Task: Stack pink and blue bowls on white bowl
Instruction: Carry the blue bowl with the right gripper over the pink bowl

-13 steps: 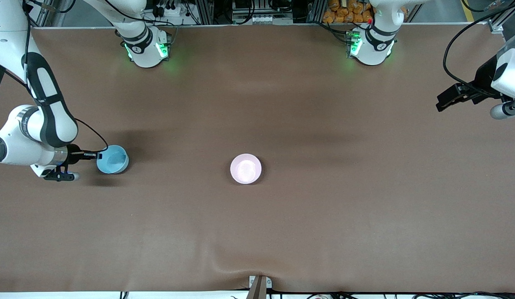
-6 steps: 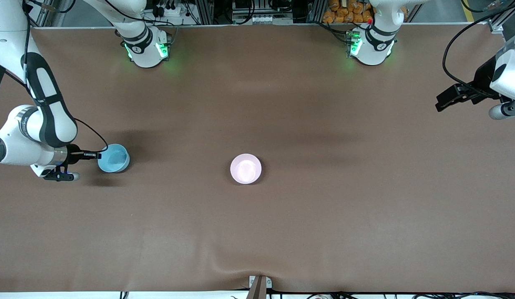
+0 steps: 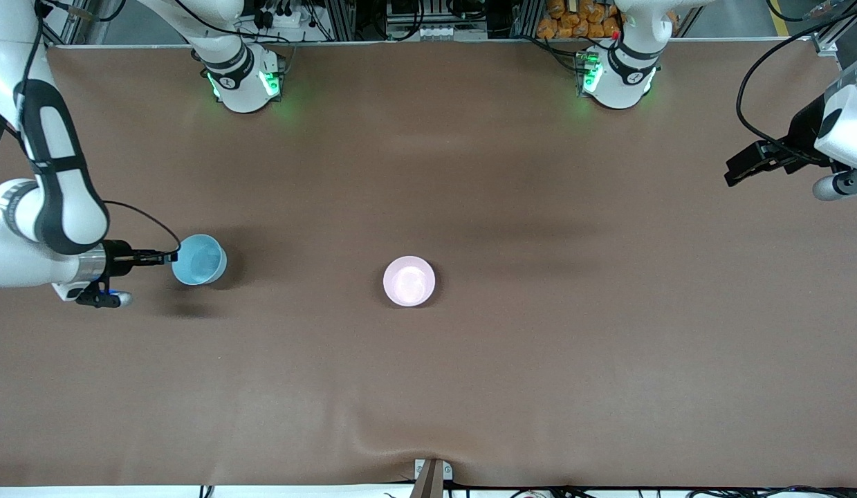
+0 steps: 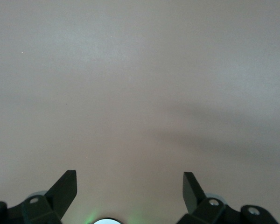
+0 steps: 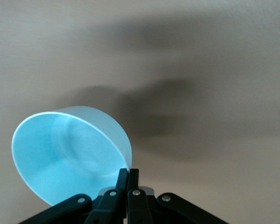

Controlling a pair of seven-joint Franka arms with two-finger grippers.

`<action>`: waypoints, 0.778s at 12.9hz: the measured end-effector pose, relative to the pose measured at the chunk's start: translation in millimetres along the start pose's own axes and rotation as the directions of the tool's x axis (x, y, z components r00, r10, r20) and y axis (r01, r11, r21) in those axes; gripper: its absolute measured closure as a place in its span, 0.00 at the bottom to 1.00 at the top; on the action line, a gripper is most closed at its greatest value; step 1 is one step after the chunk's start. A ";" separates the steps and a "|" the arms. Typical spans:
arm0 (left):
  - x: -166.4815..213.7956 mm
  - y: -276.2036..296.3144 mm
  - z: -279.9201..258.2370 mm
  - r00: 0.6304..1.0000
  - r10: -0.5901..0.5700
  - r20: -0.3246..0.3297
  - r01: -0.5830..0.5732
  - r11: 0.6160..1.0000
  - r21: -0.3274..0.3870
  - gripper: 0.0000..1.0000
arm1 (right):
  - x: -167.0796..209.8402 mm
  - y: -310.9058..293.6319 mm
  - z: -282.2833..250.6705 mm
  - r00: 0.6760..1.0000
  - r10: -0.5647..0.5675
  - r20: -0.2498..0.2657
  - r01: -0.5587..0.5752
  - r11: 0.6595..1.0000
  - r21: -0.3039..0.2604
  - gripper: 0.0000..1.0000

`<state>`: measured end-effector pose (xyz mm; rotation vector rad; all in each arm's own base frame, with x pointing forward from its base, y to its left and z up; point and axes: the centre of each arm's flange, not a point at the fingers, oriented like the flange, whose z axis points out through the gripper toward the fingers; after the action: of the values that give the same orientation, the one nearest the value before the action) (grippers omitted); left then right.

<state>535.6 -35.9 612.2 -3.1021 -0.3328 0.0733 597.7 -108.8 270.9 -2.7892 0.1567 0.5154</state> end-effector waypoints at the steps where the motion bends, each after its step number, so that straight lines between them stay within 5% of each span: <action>1: 0.2 -0.8 -0.1 1.000 -0.001 0.000 0.001 1.000 0.000 0.00 | -0.2 -22.0 -12.5 1.000 0.031 0.001 -0.031 1.000 -0.001 0.98; 6: -2.9 -1.3 -5.4 1.000 -0.002 -0.010 0.002 1.000 -0.001 0.00 | -14.7 -220.5 -3.5 0.977 0.209 -0.032 -0.207 0.977 0.050 0.98; 10: -4.7 -1.1 -8.3 1.000 -0.001 -0.016 0.001 1.000 -0.001 0.00 | -29.7 -331.8 34.4 0.925 0.369 -0.092 -0.357 0.926 0.119 0.98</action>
<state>531.2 -35.9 620.7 -3.1019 -0.3338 0.0487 611.7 218.4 341.1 -2.6972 0.7167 0.4171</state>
